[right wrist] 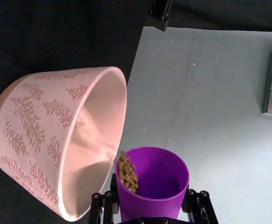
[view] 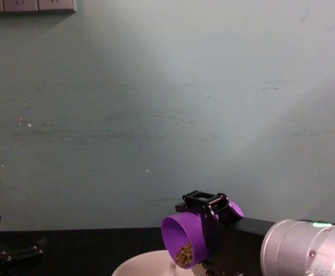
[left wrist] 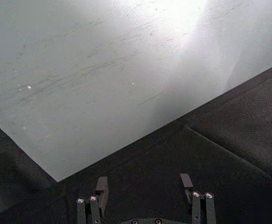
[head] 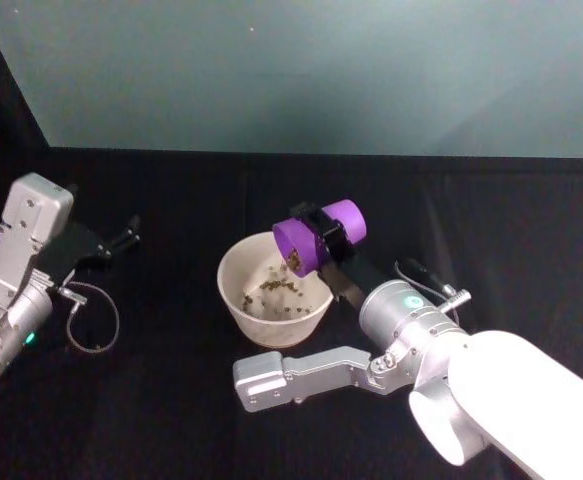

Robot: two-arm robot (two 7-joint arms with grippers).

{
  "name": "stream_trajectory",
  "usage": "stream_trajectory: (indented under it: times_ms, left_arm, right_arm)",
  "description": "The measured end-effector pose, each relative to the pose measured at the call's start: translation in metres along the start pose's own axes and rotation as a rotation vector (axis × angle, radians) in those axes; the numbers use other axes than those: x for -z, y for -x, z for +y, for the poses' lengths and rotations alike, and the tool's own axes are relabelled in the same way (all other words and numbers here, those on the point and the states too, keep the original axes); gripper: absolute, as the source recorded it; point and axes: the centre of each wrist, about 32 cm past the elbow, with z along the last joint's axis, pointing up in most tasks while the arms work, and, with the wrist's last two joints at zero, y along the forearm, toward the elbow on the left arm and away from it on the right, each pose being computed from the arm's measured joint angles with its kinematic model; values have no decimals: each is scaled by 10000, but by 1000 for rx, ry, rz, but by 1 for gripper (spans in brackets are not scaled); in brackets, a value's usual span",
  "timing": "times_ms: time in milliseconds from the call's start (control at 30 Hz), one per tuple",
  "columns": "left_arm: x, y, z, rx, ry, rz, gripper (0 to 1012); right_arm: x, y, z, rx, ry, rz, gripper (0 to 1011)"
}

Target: Pick up the cup and pour the mung beans from the cup into the bowl.

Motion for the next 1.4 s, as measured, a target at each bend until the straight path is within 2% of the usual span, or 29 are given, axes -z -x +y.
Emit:
stream_trajectory:
  times_ms: [1400]
  left_arm:
    - [0,0,0,0,0,0,1000]
  right_arm:
    - [-44,-13,-18,8,5,-30,726]
